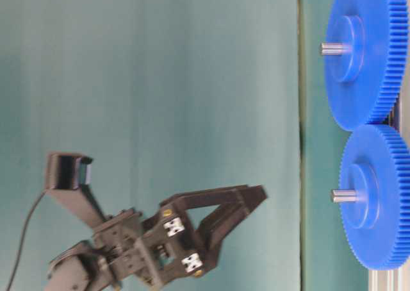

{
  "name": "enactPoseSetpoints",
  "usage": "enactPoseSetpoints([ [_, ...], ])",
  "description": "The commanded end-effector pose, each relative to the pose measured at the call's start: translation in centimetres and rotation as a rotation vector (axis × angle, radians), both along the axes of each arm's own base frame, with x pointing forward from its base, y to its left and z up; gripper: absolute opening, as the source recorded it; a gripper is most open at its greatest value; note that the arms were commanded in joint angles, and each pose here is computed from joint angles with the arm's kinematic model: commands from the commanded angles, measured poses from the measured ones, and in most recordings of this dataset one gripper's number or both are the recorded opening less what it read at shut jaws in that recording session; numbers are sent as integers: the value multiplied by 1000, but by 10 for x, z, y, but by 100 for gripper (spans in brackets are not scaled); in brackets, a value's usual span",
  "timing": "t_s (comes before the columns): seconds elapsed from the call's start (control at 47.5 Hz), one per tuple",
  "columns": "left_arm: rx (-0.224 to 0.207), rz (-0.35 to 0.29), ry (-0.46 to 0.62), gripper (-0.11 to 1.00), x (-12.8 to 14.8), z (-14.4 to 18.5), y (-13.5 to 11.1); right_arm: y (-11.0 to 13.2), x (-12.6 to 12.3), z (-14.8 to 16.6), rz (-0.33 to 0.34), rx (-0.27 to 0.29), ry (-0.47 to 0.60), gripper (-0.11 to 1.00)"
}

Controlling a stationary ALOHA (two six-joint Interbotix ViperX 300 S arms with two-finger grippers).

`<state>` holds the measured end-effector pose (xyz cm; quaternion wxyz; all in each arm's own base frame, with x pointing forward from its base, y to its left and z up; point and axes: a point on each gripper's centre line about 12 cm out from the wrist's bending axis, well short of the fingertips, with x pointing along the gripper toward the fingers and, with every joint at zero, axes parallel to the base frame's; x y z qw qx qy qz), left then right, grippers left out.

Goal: Insert the small gear onto the shaft.

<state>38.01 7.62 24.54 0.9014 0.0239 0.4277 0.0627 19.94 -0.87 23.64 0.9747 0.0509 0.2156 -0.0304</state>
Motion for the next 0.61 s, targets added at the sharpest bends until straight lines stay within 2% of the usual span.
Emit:
enactPoseSetpoints([
  [0.0,15,-1,-64,88,-4,25,-1,-1,1,3,-7,8,-10,5],
  [0.21,19,-18,-96,88,-19,37,-11,0,0,3,-5,8,-13,5],
  [0.589,11,-85,-105,88,-40,37,-40,0,-7,4,-5,7,-33,5],
])
